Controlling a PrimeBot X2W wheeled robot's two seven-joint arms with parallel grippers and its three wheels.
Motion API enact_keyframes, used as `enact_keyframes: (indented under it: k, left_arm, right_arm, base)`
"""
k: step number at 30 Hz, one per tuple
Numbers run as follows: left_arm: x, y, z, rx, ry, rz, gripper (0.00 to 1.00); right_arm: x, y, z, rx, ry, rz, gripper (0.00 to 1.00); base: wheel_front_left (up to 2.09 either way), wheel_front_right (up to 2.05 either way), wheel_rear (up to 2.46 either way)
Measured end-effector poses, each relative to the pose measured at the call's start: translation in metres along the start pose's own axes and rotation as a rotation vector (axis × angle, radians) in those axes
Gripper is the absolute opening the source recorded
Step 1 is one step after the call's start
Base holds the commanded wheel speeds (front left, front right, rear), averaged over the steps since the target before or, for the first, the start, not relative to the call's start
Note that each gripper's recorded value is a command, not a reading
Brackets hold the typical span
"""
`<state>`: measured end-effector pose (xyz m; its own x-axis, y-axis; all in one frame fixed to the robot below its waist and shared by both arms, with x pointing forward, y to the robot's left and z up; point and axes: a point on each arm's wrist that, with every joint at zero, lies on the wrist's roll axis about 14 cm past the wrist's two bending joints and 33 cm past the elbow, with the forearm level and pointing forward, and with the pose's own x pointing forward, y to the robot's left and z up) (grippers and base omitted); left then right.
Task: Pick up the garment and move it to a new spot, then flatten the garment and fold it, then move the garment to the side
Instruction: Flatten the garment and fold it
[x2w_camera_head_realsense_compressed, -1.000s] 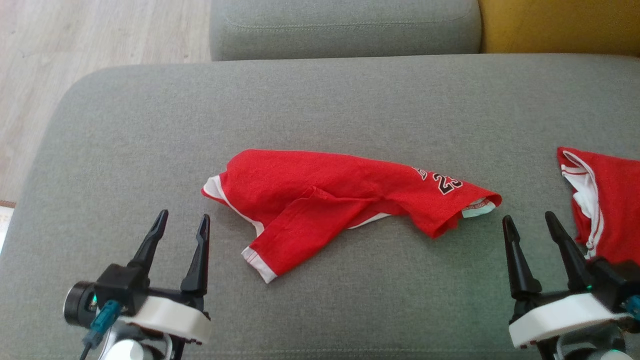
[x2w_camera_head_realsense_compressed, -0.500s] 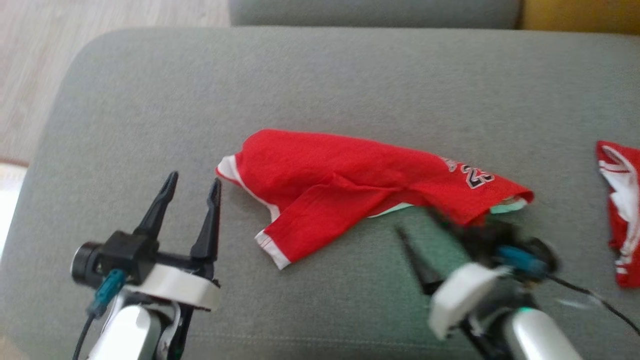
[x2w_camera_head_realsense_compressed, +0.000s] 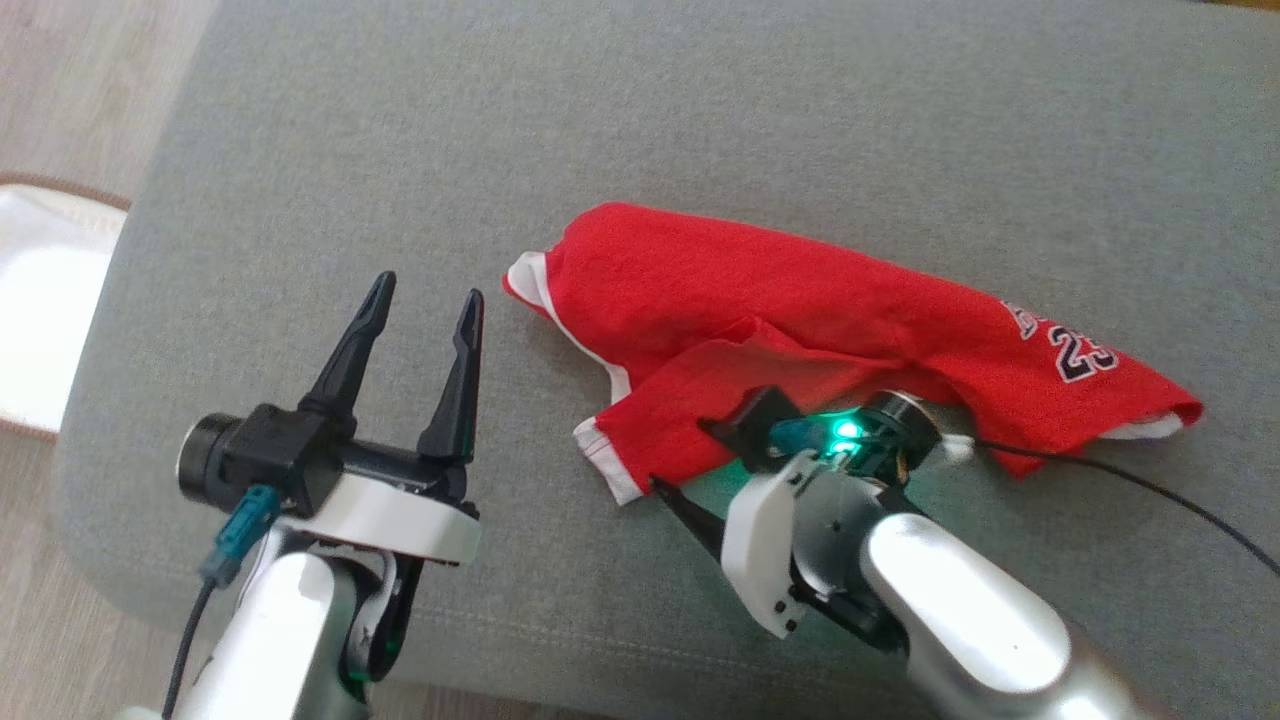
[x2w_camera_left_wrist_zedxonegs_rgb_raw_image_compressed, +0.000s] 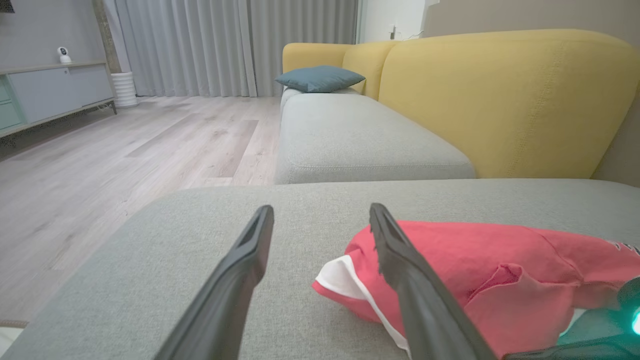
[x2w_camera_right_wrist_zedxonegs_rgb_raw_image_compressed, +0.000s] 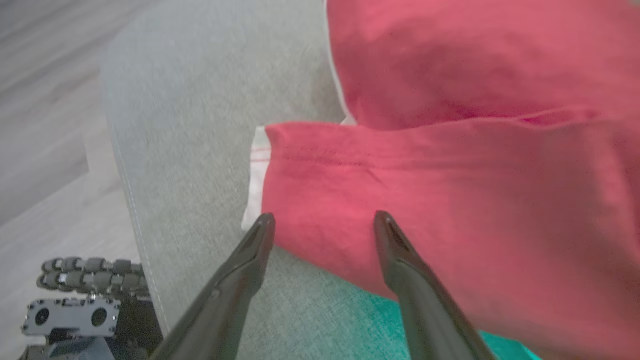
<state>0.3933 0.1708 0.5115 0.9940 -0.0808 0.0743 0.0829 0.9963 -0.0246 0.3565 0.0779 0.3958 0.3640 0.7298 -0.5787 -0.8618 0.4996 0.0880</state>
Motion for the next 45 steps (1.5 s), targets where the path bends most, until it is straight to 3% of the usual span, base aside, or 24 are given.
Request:
enact_keyframes:
  k: [5, 7, 8, 18, 26, 30, 33, 39, 40, 41, 42, 45]
  left_arm:
    - [0.001, 0.005, -0.009, -0.004, 0.023, 0.024, 1.00]
    - [0.002, 0.007, -0.010, -0.003, 0.025, 0.025, 1.00]
    - [0.002, 0.006, -0.011, -0.005, 0.026, 0.019, 1.00]
    - [0.012, -0.004, -0.002, 0.000, -0.011, -0.018, 1.00]
    - [0.015, -0.020, 0.002, -0.004, -0.029, -0.069, 1.00]
    - [0.018, -0.029, 0.003, -0.006, -0.035, -0.098, 1.00]
    - [0.020, -0.035, 0.003, -0.010, -0.038, -0.119, 1.00]
    - [0.021, -0.039, 0.001, -0.015, -0.033, -0.132, 1.00]
    - [0.020, -0.040, 0.000, -0.016, -0.029, -0.134, 1.00]
    - [0.020, -0.041, -0.001, -0.018, -0.026, -0.137, 1.00]
    - [0.020, -0.043, -0.002, -0.019, -0.023, -0.141, 1.00]
    - [0.021, -0.045, -0.002, -0.021, -0.024, -0.148, 1.00]
  right_arm:
    - [0.018, 0.005, -0.024, -0.051, 0.129, 0.055, 0.99]
    - [0.022, 0.005, -0.022, -0.062, 0.135, 0.064, 0.25]
    - [0.024, 0.005, -0.021, -0.058, 0.131, 0.069, 0.00]
    - [-0.003, -0.024, 0.043, 0.087, -0.219, -0.023, 0.00]
    - [-0.073, -0.088, 0.069, 0.250, -0.491, -0.292, 0.00]
    - [-0.117, -0.126, 0.055, 0.311, -0.546, -0.479, 0.00]
    - [-0.145, -0.144, 0.023, 0.371, -0.522, -0.606, 0.00]
    - [-0.167, -0.142, -0.049, 0.505, -0.393, -0.728, 0.00]
    - [-0.168, -0.138, -0.059, 0.526, -0.372, -0.735, 0.11]
    - [-0.169, -0.135, -0.066, 0.549, -0.361, -0.737, 0.49]
    - [-0.168, -0.132, -0.072, 0.566, -0.352, -0.739, 1.00]
    - [-0.174, -0.134, -0.068, 0.563, -0.396, -0.761, 1.00]
  base:
    - [0.00, 0.00, 0.00]
    - [0.00, 0.00, 0.00]
    - [0.00, 0.00, 0.00]
    - [0.00, 0.00, 0.00]
    - [0.00, 0.00, 0.00]
    - [0.00, 0.00, 0.00]
    - [0.00, 0.00, 0.00]
    - [0.00, 0.00, 0.00]
    - [0.00, 0.00, 0.00]
    - [0.00, 0.00, 0.00]
    - [0.00, 0.00, 0.00]
    - [0.00, 0.00, 0.00]
